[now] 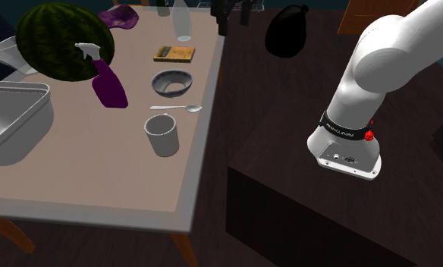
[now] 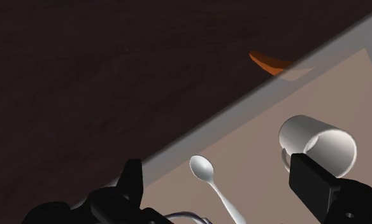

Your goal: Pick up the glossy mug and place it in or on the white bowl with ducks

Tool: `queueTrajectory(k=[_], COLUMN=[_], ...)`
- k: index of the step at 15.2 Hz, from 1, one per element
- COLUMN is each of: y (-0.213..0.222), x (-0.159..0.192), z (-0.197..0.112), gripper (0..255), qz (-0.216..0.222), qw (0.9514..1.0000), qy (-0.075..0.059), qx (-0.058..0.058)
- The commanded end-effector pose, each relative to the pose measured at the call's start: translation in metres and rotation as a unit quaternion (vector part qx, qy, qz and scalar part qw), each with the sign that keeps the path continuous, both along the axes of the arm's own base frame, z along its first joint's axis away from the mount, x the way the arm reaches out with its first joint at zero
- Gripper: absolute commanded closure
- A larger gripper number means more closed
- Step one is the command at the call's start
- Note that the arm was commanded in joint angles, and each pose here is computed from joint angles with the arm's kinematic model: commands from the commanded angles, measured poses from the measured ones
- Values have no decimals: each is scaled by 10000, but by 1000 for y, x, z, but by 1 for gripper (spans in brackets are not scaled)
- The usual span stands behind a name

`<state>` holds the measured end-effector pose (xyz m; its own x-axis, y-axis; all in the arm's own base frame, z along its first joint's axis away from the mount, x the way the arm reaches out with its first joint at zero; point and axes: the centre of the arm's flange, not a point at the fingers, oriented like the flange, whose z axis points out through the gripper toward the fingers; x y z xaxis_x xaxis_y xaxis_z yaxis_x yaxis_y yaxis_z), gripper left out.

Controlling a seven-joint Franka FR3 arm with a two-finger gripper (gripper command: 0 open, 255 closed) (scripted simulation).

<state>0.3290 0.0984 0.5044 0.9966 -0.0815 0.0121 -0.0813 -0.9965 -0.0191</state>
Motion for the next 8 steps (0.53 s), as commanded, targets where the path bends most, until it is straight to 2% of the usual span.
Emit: queueTrajectory(k=[1,8], y=[25,97], x=[10,37], z=[-15,-69], gripper=[0,0], qz=[-36,-145], qw=[10000,9998], qy=[-13,-37], qx=[-23,-121])
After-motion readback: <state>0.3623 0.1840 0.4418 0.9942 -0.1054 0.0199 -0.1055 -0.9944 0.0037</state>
